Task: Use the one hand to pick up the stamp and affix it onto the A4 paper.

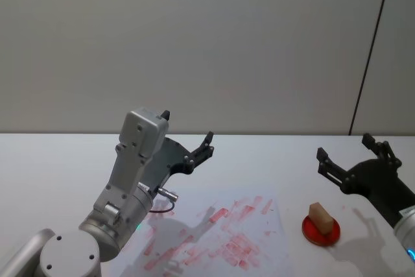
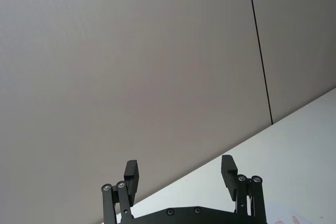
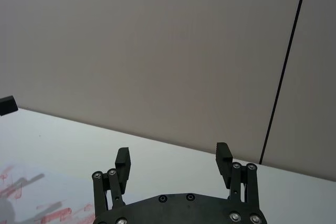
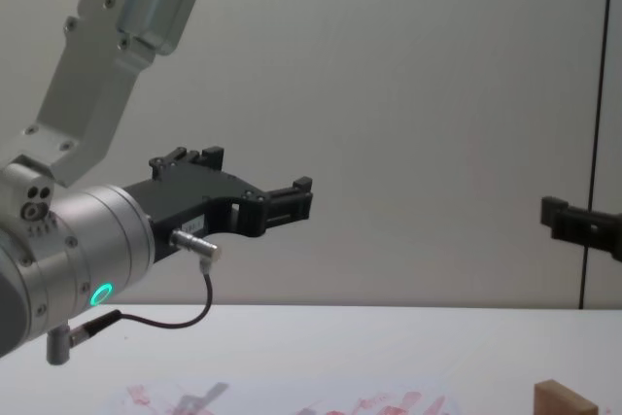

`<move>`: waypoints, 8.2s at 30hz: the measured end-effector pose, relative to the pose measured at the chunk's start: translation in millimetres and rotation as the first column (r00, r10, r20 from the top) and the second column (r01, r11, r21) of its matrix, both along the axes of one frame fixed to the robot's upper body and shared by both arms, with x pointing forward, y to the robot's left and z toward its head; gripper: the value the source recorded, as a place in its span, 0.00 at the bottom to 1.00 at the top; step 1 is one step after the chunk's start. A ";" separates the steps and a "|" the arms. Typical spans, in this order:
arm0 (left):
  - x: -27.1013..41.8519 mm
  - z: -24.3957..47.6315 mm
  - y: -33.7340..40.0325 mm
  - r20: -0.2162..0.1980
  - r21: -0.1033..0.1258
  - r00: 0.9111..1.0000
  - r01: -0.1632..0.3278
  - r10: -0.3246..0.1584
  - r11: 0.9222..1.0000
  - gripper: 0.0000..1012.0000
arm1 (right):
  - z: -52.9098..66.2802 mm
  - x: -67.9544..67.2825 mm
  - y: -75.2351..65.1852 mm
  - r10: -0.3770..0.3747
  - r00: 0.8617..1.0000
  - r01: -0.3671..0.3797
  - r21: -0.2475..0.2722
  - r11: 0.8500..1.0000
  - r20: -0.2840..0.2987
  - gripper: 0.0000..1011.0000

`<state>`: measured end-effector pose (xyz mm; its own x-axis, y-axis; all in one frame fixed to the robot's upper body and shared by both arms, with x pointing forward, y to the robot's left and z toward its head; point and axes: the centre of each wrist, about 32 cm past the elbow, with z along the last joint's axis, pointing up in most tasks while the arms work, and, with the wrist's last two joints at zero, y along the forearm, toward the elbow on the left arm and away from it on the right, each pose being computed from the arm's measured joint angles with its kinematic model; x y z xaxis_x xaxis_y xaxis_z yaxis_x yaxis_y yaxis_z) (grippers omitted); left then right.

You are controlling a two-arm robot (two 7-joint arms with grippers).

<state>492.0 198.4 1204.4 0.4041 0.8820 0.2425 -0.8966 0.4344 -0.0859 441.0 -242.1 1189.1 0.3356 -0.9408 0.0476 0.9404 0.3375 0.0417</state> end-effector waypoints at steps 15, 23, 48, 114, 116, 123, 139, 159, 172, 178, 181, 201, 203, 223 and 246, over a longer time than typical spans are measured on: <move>0.0 0.0 0.0 0.000 0.000 1.000 0.000 0.000 1.000 0.99 | -8.1 -21.5 -19.6 -0.008 0.990 -0.002 -0.068 0.998 -0.140 0.99; 0.0 0.0 0.0 0.000 0.000 1.000 0.000 0.000 1.000 0.99 | -16.8 -24.0 -19.5 0.003 0.980 -0.027 -0.117 0.993 -0.200 0.99; 0.0 0.0 0.0 0.000 0.000 1.000 0.000 0.000 1.000 0.99 | -46.2 4.3 13.8 0.027 0.955 -0.080 -0.169 0.982 -0.296 0.99; 0.0 0.0 0.0 0.000 0.000 1.000 0.000 0.000 1.000 0.99 | -58.3 11.9 28.5 -0.022 0.954 -0.013 -0.114 0.993 -0.299 0.99; 0.0 0.0 0.0 0.000 0.000 1.000 0.000 0.000 1.000 0.99 | -57.6 11.7 28.3 -0.024 0.954 -0.010 -0.110 0.994 -0.298 0.99; 0.0 0.0 0.0 0.000 0.000 1.000 0.000 0.000 1.000 0.99 | -56.6 11.3 28.0 -0.027 0.955 -0.004 -0.102 0.995 -0.296 0.99; 0.0 0.0 0.0 0.000 0.000 1.000 0.000 0.000 1.000 0.99 | -55.9 10.3 27.8 -0.032 0.953 -0.001 -0.111 0.994 -0.300 0.99; 0.0 0.0 0.0 0.000 0.000 1.000 0.000 0.000 1.000 0.99 | -56.5 9.2 28.2 -0.040 0.950 -0.002 -0.135 0.991 -0.311 0.75; 0.0 0.0 0.0 0.000 0.000 1.000 0.000 0.000 1.000 0.99 | -56.8 8.9 28.2 -0.042 0.949 -0.002 -0.139 0.990 -0.313 0.35; 0.0 0.0 0.0 0.000 0.000 1.000 0.000 0.000 1.000 0.99 | -56.8 8.9 28.2 -0.042 0.949 -0.002 -0.139 0.990 -0.313 0.22; 0.0 0.0 0.0 0.000 0.000 1.000 0.000 0.000 1.000 0.99 | -56.5 9.1 28.5 -0.040 0.950 -0.003 -0.138 0.990 -0.310 0.22; 0.0 0.0 0.0 0.000 0.000 1.000 0.000 0.000 1.000 0.99 | -17.6 25.0 46.3 0.080 0.983 -0.077 0.021 0.997 -0.166 0.22; 0.0 0.0 0.0 0.000 0.000 1.000 0.000 0.000 1.000 0.99 | -14.2 26.6 48.6 0.097 0.982 -0.093 0.032 0.995 -0.159 0.22; 0.0 0.0 0.0 0.000 0.000 1.000 0.000 0.000 1.000 0.99 | -16.4 39.9 75.3 0.280 0.929 -0.296 -0.031 0.955 -0.243 0.22; 0.0 0.0 0.0 0.000 0.000 1.000 0.000 0.000 1.000 0.99 | -60.4 35.7 96.0 0.275 0.891 -0.346 -0.147 0.927 -0.360 0.22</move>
<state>492.0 198.4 1204.4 0.4039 0.8821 0.2425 -0.8967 0.4343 -0.0860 476.7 -146.1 1128.7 0.6381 -0.7675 0.0616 0.7339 0.5821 -0.3500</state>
